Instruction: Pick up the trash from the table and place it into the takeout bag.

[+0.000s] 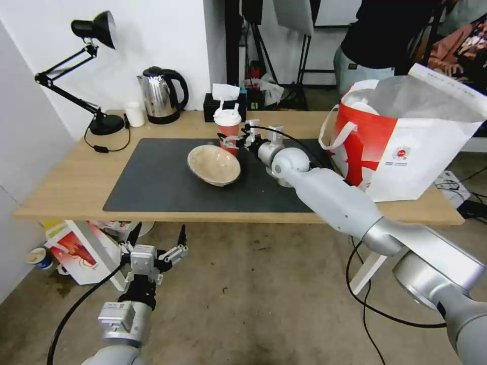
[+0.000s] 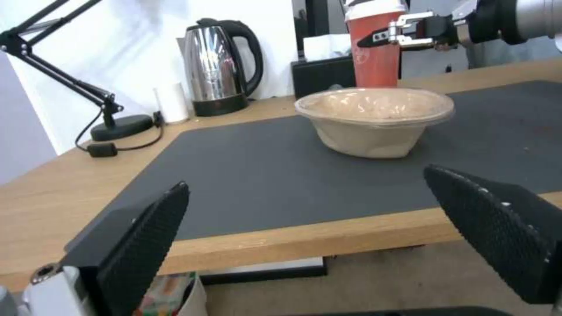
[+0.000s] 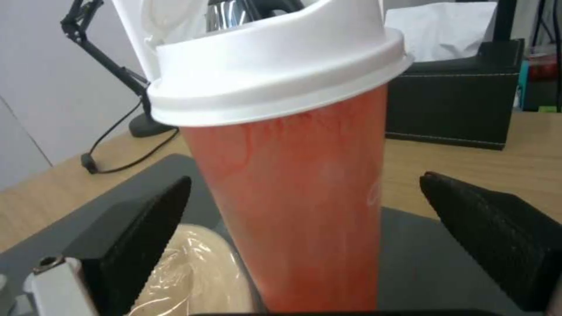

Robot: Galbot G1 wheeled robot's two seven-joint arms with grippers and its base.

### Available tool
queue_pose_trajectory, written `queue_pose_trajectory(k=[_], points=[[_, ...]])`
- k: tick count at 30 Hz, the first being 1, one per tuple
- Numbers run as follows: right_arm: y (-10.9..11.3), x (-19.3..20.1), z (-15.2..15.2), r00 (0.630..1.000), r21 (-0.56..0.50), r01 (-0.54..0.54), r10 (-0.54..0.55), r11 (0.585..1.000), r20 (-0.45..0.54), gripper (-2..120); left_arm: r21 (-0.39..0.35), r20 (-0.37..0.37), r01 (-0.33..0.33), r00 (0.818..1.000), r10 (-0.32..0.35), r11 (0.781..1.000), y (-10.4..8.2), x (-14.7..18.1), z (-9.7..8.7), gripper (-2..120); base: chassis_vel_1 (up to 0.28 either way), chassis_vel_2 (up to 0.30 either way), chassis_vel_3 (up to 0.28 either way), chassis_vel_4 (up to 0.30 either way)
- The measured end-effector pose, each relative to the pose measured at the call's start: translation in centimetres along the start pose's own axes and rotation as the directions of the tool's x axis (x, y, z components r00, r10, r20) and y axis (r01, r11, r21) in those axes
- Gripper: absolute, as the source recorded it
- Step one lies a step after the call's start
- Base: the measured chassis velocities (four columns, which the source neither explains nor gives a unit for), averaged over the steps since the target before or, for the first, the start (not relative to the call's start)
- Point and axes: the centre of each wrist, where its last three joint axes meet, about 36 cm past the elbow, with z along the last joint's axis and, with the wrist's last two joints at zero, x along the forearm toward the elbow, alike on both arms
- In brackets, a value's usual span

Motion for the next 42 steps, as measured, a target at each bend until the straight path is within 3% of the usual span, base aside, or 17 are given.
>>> queue_pose_trajectory(k=[42], points=[[-1.2,-2.2,1.3,1.000,-0.018,0.011,-0.011,1.000,-0.025,100,0.000,0.000,0.000,1.000,0.000,1.000,0.0,0.0,0.0,100,0.000,0.000,0.000,0.000]])
